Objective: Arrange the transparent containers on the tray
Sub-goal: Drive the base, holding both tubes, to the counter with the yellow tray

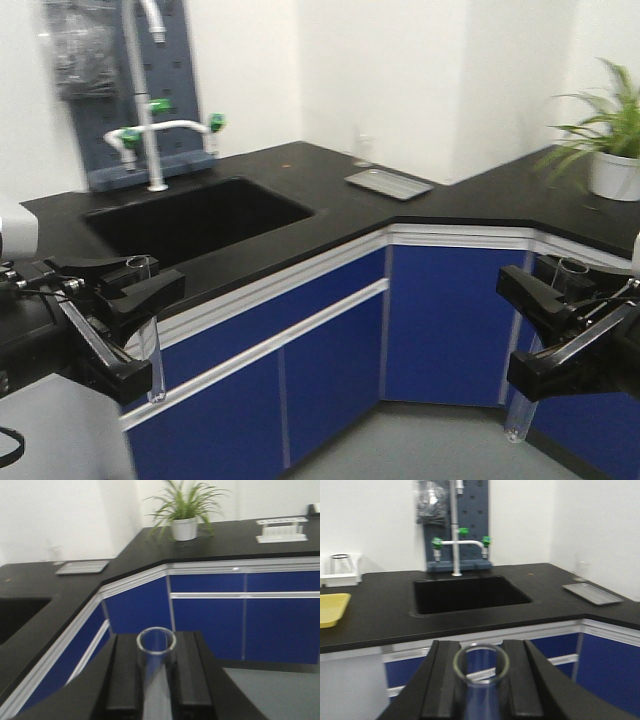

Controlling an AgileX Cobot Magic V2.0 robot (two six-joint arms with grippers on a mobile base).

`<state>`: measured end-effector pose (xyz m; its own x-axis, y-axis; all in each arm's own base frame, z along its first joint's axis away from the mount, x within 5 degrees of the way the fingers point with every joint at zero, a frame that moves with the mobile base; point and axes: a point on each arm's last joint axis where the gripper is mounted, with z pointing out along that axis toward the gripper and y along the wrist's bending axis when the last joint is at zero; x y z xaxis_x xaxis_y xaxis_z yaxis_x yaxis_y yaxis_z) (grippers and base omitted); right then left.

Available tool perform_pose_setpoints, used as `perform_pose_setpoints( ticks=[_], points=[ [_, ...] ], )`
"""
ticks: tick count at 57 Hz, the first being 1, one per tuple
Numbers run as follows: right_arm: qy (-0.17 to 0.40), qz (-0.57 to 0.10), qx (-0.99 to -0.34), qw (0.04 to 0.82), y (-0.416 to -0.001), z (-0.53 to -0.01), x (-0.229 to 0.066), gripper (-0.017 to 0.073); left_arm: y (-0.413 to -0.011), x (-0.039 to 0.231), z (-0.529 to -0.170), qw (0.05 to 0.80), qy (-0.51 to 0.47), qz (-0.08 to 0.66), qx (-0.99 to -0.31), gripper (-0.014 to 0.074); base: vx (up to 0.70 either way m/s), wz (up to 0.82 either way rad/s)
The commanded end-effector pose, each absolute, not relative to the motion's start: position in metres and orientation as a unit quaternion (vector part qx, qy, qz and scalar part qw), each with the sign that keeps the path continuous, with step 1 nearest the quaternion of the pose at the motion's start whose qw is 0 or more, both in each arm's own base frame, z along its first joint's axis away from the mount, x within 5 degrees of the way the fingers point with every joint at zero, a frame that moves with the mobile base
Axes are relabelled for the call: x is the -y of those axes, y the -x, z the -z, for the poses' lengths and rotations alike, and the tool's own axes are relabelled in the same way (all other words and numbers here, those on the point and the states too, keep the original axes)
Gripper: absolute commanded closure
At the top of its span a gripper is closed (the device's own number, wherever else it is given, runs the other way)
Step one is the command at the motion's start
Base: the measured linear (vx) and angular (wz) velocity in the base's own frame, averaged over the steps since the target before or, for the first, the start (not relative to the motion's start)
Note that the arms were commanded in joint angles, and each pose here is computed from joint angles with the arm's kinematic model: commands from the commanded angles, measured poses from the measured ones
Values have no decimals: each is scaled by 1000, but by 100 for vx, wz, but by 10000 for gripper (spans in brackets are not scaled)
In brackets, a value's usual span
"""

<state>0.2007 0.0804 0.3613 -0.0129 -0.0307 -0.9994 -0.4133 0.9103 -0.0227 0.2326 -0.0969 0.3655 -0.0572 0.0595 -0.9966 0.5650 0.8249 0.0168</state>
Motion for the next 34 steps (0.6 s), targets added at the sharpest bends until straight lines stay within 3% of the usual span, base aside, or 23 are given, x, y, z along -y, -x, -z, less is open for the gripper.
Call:
perform_pose_setpoints(
  ticks=[1,34],
  points=[
    [166,-159,-654,721,-196,-382,-82,572,-226,98,-385,670,-214,215,-677,594,-11,60],
    [166,-159,-654,721,-196,-382,-82,572,-226,98,-385,670,-215,215,-677,591,-2,65]
  ],
)
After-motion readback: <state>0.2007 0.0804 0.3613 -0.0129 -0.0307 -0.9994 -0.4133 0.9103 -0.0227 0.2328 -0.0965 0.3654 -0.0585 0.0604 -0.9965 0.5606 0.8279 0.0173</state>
